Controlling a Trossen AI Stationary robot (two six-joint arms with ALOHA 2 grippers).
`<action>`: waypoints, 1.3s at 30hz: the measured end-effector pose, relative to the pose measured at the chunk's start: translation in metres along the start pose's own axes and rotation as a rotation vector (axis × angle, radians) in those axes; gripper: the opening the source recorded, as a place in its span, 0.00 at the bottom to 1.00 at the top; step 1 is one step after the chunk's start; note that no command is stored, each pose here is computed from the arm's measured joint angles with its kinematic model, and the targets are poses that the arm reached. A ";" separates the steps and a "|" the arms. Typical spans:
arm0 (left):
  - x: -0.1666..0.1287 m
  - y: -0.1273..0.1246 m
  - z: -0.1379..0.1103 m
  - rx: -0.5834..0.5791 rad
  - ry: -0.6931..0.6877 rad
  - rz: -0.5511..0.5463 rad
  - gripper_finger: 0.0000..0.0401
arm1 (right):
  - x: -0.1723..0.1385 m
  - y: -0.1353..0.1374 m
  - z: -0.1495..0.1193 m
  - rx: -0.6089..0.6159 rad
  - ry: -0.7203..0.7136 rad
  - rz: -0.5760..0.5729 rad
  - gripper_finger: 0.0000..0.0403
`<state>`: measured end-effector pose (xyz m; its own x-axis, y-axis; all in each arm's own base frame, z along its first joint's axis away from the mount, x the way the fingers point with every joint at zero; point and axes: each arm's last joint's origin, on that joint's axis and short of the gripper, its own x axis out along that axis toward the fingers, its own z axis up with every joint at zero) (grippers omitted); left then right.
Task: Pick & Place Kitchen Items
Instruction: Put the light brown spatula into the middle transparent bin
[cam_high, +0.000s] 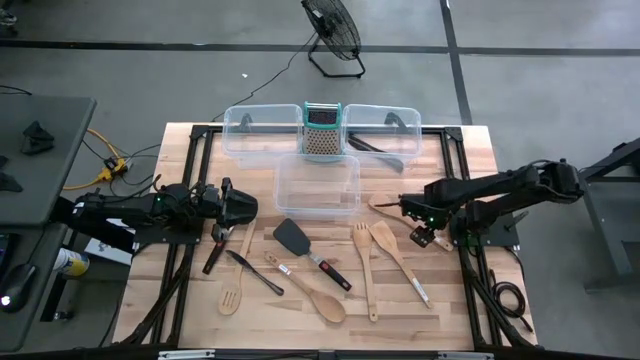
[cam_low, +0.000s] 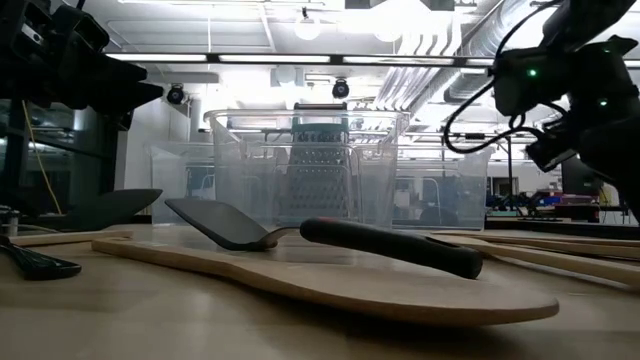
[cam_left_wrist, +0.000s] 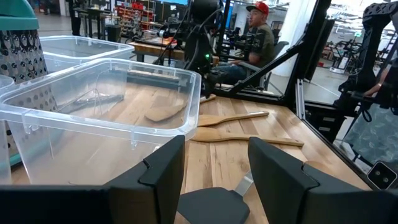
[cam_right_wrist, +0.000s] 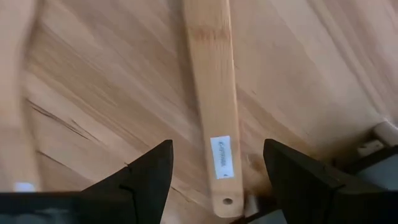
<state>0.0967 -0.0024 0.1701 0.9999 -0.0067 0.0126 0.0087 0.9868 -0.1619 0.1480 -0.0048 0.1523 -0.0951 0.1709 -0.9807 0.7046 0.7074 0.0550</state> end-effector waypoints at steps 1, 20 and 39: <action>0.000 0.000 0.000 0.000 0.000 0.000 0.44 | 0.001 0.000 -0.001 -0.005 0.001 -0.005 0.60; 0.000 0.000 0.000 0.000 0.000 0.000 0.44 | 0.009 0.003 0.002 -0.079 -0.030 -0.056 0.60; 0.000 0.000 0.000 0.000 0.000 0.000 0.44 | 0.027 0.011 0.016 -0.100 0.002 -0.070 0.55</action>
<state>0.0967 -0.0025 0.1700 0.9999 -0.0068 0.0128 0.0088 0.9868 -0.1619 0.1647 -0.0031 0.1239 -0.1433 0.1204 -0.9823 0.6226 0.7825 0.0051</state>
